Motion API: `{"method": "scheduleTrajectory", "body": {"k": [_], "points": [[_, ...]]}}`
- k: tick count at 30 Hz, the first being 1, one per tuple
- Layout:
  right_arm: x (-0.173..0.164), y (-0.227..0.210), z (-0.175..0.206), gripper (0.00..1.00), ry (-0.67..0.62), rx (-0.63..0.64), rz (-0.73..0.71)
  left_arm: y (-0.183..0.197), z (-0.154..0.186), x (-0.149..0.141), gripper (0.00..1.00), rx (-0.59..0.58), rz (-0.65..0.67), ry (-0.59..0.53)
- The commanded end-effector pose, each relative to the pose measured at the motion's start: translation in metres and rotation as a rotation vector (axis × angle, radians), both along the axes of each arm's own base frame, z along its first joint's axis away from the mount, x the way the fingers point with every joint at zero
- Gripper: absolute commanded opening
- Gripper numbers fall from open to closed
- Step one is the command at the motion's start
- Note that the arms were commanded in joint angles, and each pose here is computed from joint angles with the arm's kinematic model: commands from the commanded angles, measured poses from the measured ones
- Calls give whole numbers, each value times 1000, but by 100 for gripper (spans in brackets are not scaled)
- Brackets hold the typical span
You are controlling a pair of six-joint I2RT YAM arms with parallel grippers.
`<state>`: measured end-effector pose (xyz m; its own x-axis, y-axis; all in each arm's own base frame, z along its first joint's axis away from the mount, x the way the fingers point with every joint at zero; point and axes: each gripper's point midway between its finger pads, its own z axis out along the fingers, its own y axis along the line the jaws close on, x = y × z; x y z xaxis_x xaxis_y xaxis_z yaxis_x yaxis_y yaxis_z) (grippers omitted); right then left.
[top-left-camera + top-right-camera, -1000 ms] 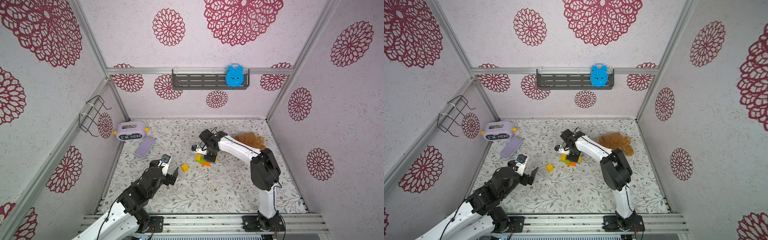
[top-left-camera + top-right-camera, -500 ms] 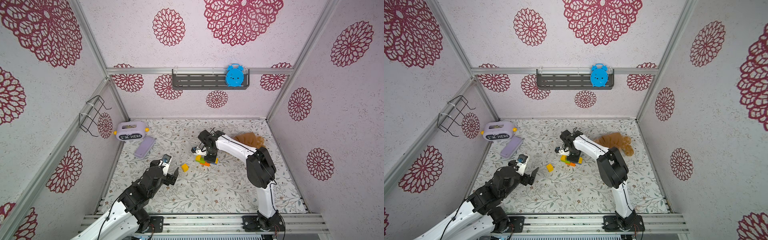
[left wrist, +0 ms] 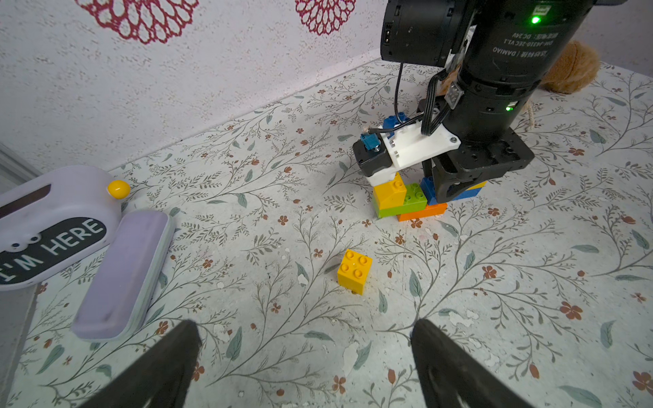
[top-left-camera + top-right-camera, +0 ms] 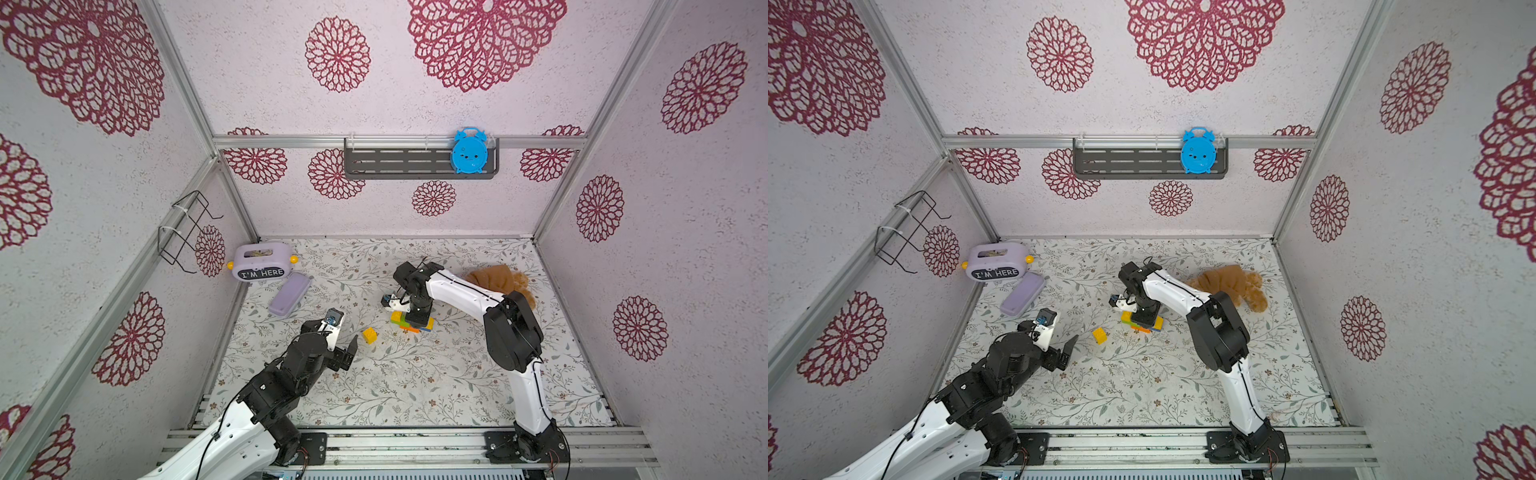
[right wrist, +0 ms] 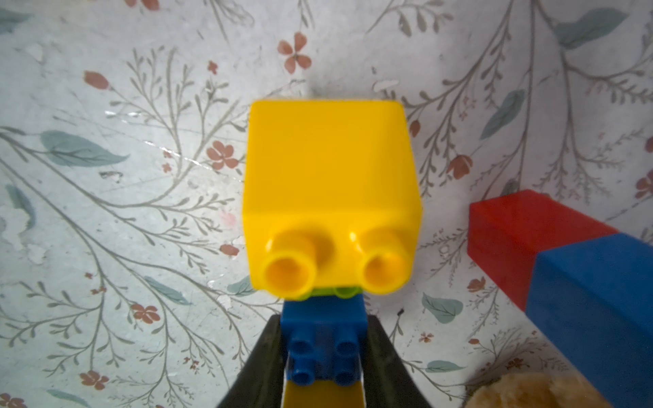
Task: Assemble a fork with lego
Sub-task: Assemble the lego brick with the lego brick.
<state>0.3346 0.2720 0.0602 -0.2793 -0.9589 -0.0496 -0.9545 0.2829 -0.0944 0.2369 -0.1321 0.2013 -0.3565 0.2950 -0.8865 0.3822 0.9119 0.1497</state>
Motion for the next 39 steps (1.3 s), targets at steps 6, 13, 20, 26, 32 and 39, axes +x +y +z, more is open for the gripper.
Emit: {"method": "scheduleTrajectory", "body": {"k": [6, 13, 20, 26, 32, 39], "points": [[3, 8, 4, 29, 6, 24, -22, 1, 7, 2, 97, -13, 5, -17], [0, 12, -4, 29, 31, 28, -25, 0, 5, 3, 97, -9, 4, -11], [-6, 13, -16, 29, 62, 13, -20, -1, 5, 3, 97, -7, 3, -9], [-16, 19, -15, 29, 55, 27, 25, 0, 4, 3, 97, -6, 5, -9], [-19, 16, -10, 29, 29, 35, 57, -1, 3, 3, 97, -3, 2, -9], [-19, 18, -19, 29, 53, 23, 56, -2, 3, 4, 97, -2, 0, -6]]}}
